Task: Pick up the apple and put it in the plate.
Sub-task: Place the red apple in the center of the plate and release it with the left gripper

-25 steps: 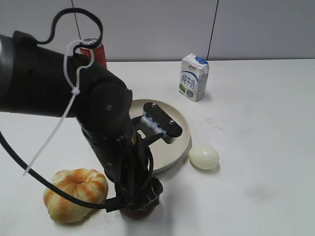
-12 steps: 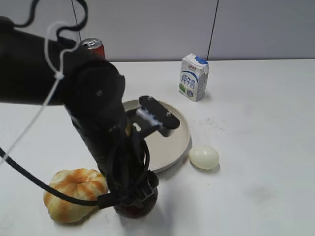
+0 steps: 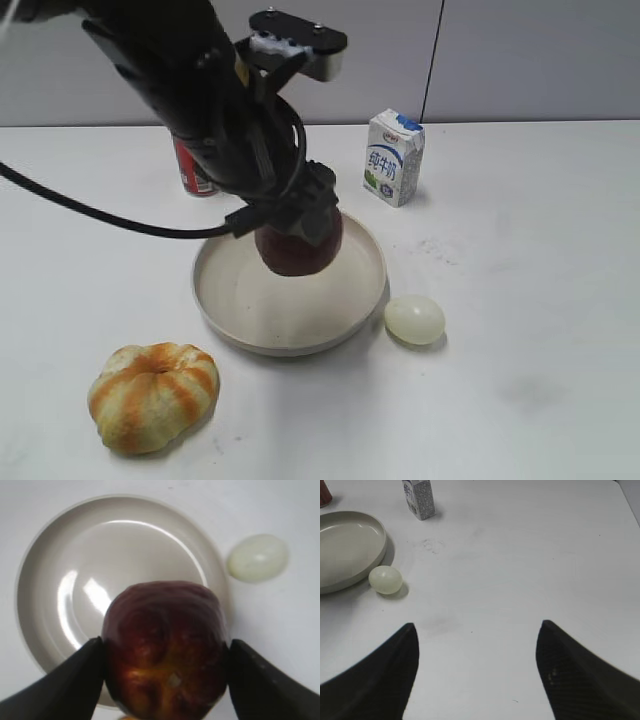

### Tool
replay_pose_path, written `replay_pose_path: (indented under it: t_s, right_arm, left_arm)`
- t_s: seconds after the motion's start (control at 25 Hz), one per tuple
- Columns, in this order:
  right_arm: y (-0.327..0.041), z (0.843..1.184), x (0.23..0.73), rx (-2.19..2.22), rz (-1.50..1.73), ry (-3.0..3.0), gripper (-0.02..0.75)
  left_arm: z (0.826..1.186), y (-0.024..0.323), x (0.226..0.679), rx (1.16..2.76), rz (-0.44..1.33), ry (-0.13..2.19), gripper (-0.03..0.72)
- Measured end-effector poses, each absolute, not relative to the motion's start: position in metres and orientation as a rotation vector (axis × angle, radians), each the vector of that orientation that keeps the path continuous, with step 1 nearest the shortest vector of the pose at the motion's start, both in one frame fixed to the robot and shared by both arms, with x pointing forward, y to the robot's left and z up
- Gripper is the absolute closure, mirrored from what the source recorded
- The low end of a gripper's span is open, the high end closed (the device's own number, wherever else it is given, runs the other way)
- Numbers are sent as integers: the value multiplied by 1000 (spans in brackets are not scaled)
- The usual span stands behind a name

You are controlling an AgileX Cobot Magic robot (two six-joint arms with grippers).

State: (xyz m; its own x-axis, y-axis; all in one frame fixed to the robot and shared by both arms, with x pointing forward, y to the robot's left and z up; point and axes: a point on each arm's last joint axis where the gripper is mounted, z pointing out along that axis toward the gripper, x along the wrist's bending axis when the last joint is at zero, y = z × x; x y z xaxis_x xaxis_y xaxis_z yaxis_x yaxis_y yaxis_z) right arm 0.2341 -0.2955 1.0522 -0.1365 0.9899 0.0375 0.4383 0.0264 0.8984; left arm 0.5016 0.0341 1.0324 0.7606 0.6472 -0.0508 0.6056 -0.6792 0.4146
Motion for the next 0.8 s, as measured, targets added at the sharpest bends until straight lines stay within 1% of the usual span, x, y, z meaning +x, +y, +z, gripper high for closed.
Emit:
replay_pose_path:
  t_s: [0.16, 0.28, 0.4, 0.44, 0.56, 0.68, 0.8]
  right_arm:
    - [-296, 1052, 234, 1472, 1069, 1649, 153]
    - [-296, 1052, 234, 1472, 1069, 1649, 153]
    - [-296, 1052, 234, 1472, 1069, 1649, 153]
    - [-296, 1052, 234, 1472, 1069, 1649, 153]
    - [-296, 1052, 234, 1472, 1069, 1649, 153]
    - [-296, 1052, 234, 1472, 1069, 1649, 153]
    - [-296, 1052, 234, 1472, 1069, 1649, 153]
  left_arm:
    - [992, 46, 532, 2585, 115, 1086, 132]
    - [969, 42, 540, 2603, 106, 1108, 132]
    - [954, 39, 545, 2600, 110, 1112, 132]
    - [950, 38, 546, 2603, 111, 1113, 114]
    - [943, 38, 547, 2618, 108, 1116, 28]
    - [943, 38, 548, 2628, 124, 1105, 3]
    - [951, 38, 549, 2626, 137, 1094, -4]
